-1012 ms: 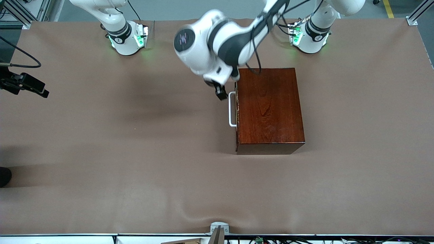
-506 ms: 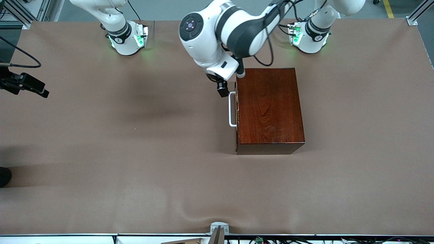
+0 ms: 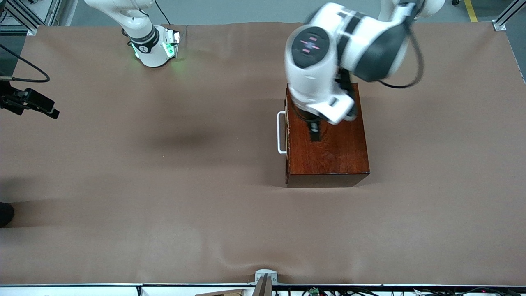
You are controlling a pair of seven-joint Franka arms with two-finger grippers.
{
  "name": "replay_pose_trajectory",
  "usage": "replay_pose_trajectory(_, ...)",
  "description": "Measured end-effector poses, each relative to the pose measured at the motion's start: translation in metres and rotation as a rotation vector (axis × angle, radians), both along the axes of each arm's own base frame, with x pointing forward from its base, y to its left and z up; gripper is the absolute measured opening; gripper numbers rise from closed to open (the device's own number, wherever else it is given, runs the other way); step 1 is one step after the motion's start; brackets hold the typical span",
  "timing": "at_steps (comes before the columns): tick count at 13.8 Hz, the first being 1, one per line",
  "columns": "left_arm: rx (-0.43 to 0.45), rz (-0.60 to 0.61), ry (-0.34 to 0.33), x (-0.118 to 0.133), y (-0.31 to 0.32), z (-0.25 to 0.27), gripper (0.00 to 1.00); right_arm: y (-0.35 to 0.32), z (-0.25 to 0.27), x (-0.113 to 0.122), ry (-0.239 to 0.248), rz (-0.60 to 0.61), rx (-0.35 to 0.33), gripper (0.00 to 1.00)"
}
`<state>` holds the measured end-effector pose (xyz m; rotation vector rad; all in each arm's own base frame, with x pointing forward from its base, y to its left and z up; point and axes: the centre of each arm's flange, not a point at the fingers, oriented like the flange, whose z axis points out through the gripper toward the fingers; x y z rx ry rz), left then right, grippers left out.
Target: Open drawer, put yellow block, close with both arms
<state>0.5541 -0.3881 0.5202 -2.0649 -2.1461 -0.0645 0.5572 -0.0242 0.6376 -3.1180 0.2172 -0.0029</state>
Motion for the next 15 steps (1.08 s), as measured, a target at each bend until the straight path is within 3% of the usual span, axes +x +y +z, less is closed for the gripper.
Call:
replay_pose_trajectory(4,-0.026,-0.03,0.015,0.043,0.084,0.012,1.0,0.0,0.0,0.0,-0.003,0.0,0.0,1.0)
replay_pose_trajectory(8,-0.059,-0.122,0.04,0.067,0.169,0.023,1.0,0.0,0.001,0.001,-0.01,0.0,-0.001,1.0)
replay_pose_trajectory(12,-0.097,-0.196,0.042,0.082,0.245,0.037,1.0,0.0,0.001,0.002,-0.016,-0.001,-0.001,1.0)
replay_pose_trajectory(15,-0.119,-0.228,0.037,0.079,0.282,0.05,1.0,0.0,0.002,0.002,-0.018,-0.001,-0.001,1.0)
